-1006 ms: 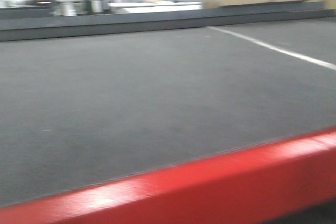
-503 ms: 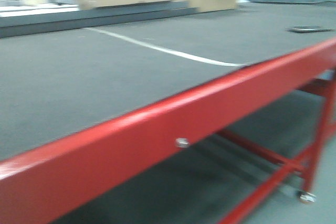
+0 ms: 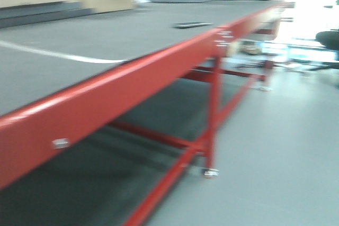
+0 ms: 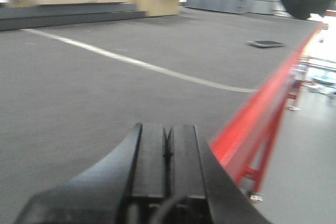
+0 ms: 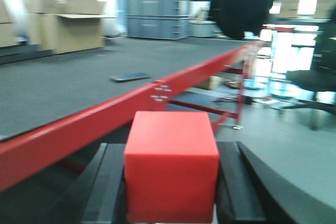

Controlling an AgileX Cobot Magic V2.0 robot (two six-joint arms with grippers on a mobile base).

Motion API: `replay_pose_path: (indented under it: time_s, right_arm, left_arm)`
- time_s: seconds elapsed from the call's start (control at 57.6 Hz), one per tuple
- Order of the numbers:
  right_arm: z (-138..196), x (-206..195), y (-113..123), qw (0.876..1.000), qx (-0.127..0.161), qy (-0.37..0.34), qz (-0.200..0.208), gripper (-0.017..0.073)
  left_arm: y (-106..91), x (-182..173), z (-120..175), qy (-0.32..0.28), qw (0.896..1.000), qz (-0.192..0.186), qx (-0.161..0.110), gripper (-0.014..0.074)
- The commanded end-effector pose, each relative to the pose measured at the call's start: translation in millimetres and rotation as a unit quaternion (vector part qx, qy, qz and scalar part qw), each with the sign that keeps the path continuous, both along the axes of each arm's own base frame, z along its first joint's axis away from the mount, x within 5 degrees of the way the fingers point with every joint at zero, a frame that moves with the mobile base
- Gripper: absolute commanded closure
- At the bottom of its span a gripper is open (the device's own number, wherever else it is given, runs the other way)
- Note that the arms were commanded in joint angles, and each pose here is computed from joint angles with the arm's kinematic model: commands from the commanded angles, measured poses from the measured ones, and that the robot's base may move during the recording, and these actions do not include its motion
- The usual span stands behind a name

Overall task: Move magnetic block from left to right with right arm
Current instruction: 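Drive the base past the red-framed table holding the cube in the right gripper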

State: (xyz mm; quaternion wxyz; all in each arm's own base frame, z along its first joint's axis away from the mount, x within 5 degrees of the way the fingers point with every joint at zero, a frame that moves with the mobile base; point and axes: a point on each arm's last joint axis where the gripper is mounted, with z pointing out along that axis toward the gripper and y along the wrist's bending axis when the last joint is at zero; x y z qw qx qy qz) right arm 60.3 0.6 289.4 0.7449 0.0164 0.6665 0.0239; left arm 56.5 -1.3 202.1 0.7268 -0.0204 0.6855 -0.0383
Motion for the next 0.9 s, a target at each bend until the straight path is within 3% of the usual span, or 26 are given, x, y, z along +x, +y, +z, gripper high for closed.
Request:
replay_pose_path:
  time_s: [0.0,0.885]
  right_arm:
    - [17.3,-2.5,-0.8,0.998,-0.009,-0.056,-0.007,0.0265]
    - [17.3,-2.5,-0.8,0.998,-0.009,-0.056,-0.007,0.0265]
  left_arm:
    - [0.6,-1.4,6.5,-0.047,0.999,0.003,-0.006,0.0711]
    - [0.6,-1.4,6.5,-0.047,0.999,0.003,-0.006,0.0711]
